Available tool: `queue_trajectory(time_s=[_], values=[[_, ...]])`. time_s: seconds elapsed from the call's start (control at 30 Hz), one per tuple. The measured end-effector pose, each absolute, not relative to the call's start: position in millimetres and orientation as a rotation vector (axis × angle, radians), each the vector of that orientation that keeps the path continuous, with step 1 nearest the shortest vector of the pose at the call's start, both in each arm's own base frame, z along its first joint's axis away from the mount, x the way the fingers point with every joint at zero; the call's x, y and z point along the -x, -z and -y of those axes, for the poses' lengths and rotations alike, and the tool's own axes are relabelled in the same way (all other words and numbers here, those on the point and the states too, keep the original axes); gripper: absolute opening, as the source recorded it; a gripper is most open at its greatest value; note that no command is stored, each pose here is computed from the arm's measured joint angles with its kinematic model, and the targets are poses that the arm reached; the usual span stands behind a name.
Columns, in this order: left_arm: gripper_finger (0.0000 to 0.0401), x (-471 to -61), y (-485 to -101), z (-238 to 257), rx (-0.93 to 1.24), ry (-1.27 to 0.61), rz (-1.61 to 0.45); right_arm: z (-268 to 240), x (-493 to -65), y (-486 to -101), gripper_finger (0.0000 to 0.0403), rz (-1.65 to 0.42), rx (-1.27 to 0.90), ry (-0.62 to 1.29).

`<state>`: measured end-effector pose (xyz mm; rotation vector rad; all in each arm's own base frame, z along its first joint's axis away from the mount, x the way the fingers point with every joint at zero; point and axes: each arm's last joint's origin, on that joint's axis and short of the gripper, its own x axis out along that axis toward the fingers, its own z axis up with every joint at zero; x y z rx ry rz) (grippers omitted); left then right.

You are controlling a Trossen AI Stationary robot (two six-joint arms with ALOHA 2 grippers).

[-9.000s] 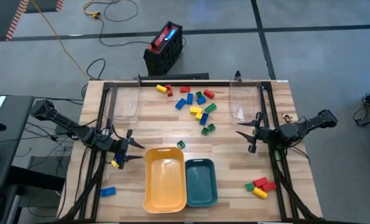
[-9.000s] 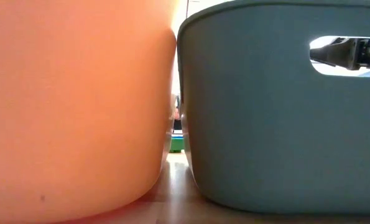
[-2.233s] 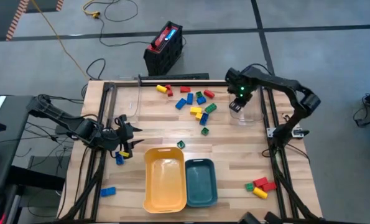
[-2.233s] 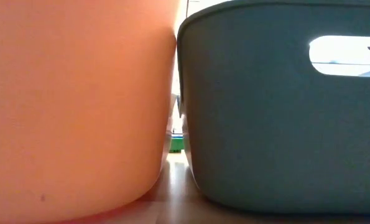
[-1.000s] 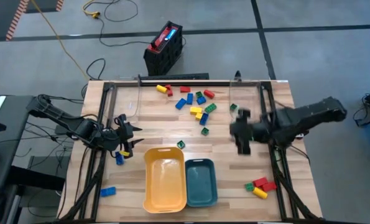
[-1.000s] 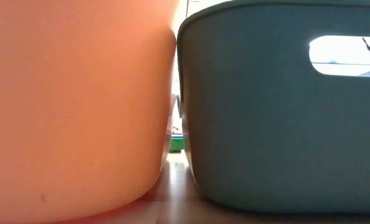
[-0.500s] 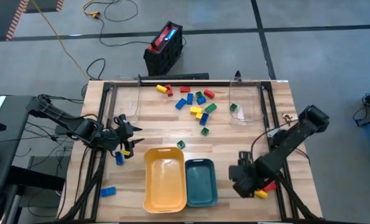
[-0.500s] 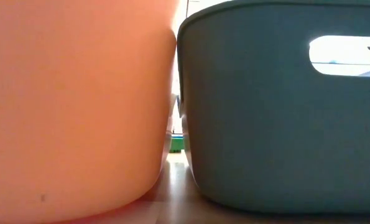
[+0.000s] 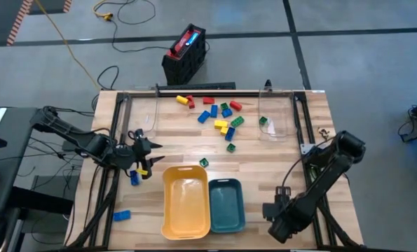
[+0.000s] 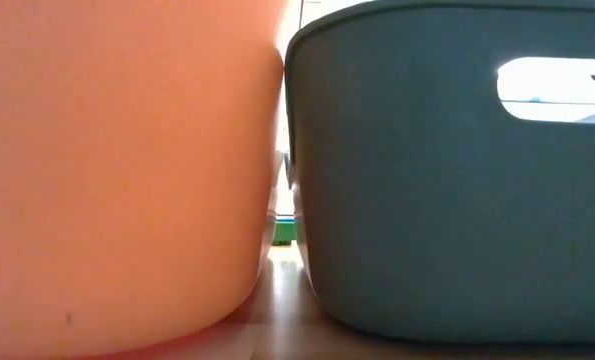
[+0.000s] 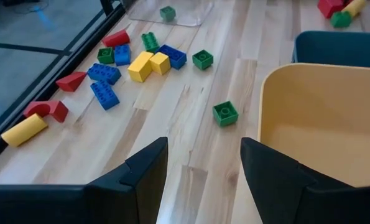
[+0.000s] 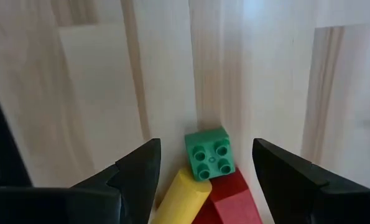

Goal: Sort blocks
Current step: Put the green game piece into the right transparent bin

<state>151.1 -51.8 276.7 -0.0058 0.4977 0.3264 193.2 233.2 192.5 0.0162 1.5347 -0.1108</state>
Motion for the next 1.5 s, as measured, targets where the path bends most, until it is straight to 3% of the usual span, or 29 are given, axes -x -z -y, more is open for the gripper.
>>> queue_trajectory(time_s=[1.17, 1.3, 1.5], values=[[0.0199, -152.7, -274.6, 53.4, 0.027, -0.305, -0.516, -214.4, -168.8, -145.5, 0.0268, -1.591, -0.014, 0.051], [0.0199, -152.7, -274.6, 53.4, 0.03, -0.305, -0.516, -213.7, -170.5, -144.6, 0.0236, -1.588, -0.002, 0.025], [0.0199, -152.7, -274.6, 53.4, 0.03, -0.305, -0.516, -206.1, -176.7, -145.4, 0.0131, -1.599, 0.02, 0.021]])
